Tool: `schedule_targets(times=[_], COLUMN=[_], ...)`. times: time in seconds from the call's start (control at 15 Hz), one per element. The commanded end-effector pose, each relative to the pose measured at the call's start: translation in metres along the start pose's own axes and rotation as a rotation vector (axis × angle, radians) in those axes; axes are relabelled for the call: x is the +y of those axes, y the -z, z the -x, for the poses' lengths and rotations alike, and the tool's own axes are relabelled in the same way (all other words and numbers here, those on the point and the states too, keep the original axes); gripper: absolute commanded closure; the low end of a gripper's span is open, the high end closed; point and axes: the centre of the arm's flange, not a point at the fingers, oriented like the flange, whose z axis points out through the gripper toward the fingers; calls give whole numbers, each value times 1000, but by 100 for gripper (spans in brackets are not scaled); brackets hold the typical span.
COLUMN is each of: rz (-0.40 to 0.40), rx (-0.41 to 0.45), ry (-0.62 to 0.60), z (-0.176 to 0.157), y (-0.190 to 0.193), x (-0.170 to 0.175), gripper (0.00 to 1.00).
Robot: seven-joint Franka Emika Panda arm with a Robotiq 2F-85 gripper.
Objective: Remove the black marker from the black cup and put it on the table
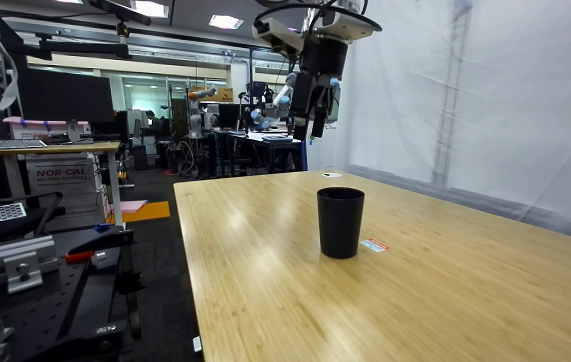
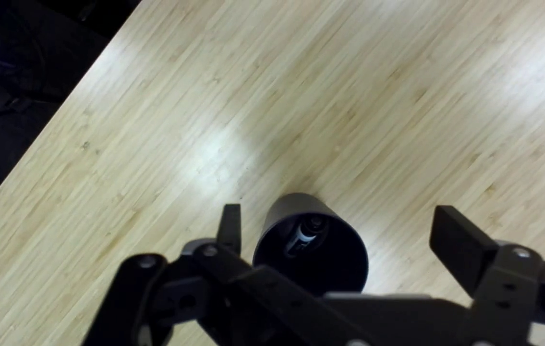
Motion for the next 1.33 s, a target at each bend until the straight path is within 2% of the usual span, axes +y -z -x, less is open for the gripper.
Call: schedule_targets(times=[0.0,0.33,0.8,1.27], rz=[-69,-77,-74,-53], rx=[25,66,74,68], ry=[4,6,32,31], z=[-2,-18,-32,-27], y=[3,1,-21,-23], x=[-3,-6,-5,-3], gripper=[0,0,0,0])
